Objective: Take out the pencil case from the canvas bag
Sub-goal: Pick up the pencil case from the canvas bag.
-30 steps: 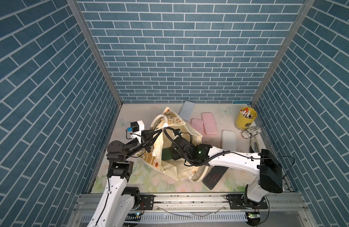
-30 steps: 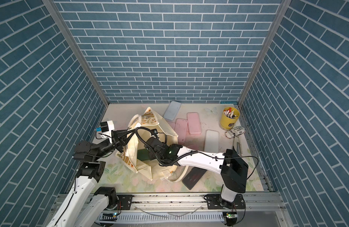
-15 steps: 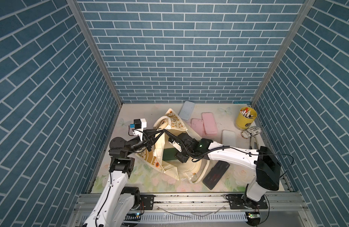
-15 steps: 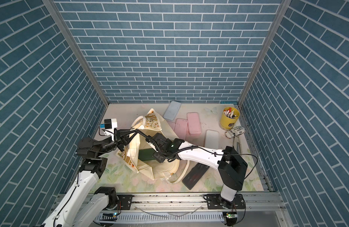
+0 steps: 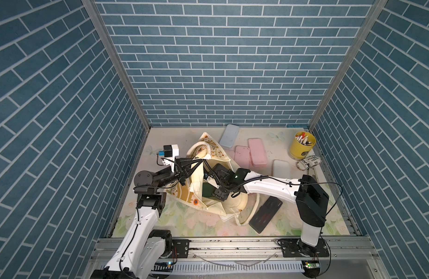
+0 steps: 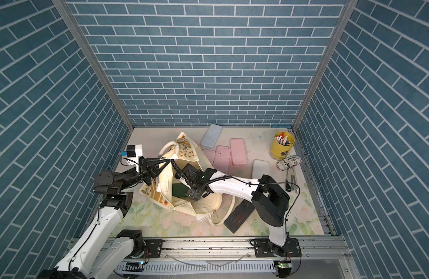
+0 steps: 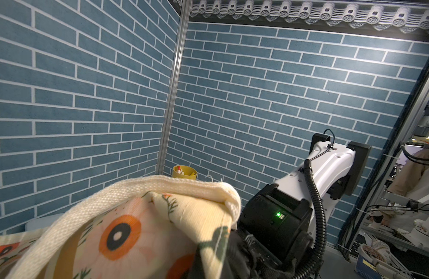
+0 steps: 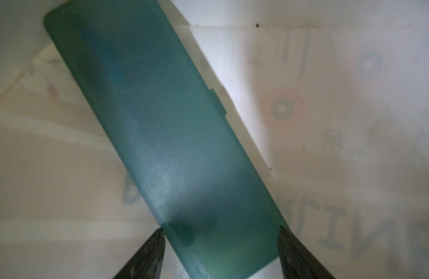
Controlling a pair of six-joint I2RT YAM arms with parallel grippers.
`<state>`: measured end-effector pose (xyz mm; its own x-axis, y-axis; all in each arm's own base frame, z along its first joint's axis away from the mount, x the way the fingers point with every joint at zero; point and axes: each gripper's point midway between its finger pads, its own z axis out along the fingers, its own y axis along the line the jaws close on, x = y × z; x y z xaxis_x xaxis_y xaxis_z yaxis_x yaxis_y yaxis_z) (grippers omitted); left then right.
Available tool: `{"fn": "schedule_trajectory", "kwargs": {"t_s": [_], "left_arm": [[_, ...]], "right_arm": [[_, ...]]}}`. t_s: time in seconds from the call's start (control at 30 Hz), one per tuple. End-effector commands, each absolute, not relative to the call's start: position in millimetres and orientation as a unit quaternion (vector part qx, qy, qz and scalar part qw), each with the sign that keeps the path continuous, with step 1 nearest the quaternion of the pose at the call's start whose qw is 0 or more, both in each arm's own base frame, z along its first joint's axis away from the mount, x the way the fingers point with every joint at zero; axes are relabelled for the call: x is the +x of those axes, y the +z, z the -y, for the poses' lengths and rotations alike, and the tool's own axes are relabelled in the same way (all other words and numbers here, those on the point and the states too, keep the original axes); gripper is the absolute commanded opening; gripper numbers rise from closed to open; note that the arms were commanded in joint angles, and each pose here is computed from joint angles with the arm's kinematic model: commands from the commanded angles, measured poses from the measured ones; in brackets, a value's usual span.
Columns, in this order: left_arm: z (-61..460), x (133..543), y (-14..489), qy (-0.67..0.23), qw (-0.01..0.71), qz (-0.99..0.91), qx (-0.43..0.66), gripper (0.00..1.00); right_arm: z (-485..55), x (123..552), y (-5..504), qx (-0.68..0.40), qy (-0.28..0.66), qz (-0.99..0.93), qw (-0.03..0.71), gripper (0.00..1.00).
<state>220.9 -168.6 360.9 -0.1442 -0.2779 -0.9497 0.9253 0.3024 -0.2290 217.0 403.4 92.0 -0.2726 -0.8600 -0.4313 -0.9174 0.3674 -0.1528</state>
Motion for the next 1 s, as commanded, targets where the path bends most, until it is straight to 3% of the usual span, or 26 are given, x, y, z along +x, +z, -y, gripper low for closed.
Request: {"fn": "schedule_trajectory", "kwargs": {"t_s": [0.0, 0.13, 0.27, 0.4, 0.5, 0.73, 0.97], "left_arm": [[175, 192, 378, -0.511, 0.601, -0.503, 0.353, 0.00], [174, 194, 376, -0.510, 0.603, -0.505, 0.350, 0.00], [174, 197, 375, -0.505, 0.608, -0.505, 0.348, 0.00], [172, 201, 375, -0.497, 0.617, -0.506, 0.341, 0.00], [172, 200, 375, -0.494, 0.620, -0.505, 0.341, 0.00], [172, 197, 377, -0.492, 0.625, -0.497, 0.345, 0.00], [170, 200, 378, -0.497, 0.629, -0.495, 0.335, 0.00]], "right_arm": [[-392, 223, 77, -0.562, 0.025, -0.805, 0.190, 0.73], [-396, 219, 82, -0.568, 0.016, -0.801, 0.191, 0.72], [-407, 226, 107, -0.559, -0.033, -0.785, 0.266, 0.73], [-400, 245, 134, -0.437, -0.040, -0.841, 0.318, 0.72], [-400, 243, 141, -0.346, 0.011, -0.877, 0.334, 0.71], [-405, 240, 159, -0.178, 0.135, -0.909, 0.350, 0.70], [-387, 247, 157, -0.027, 0.156, -0.922, 0.354, 0.71]]}}
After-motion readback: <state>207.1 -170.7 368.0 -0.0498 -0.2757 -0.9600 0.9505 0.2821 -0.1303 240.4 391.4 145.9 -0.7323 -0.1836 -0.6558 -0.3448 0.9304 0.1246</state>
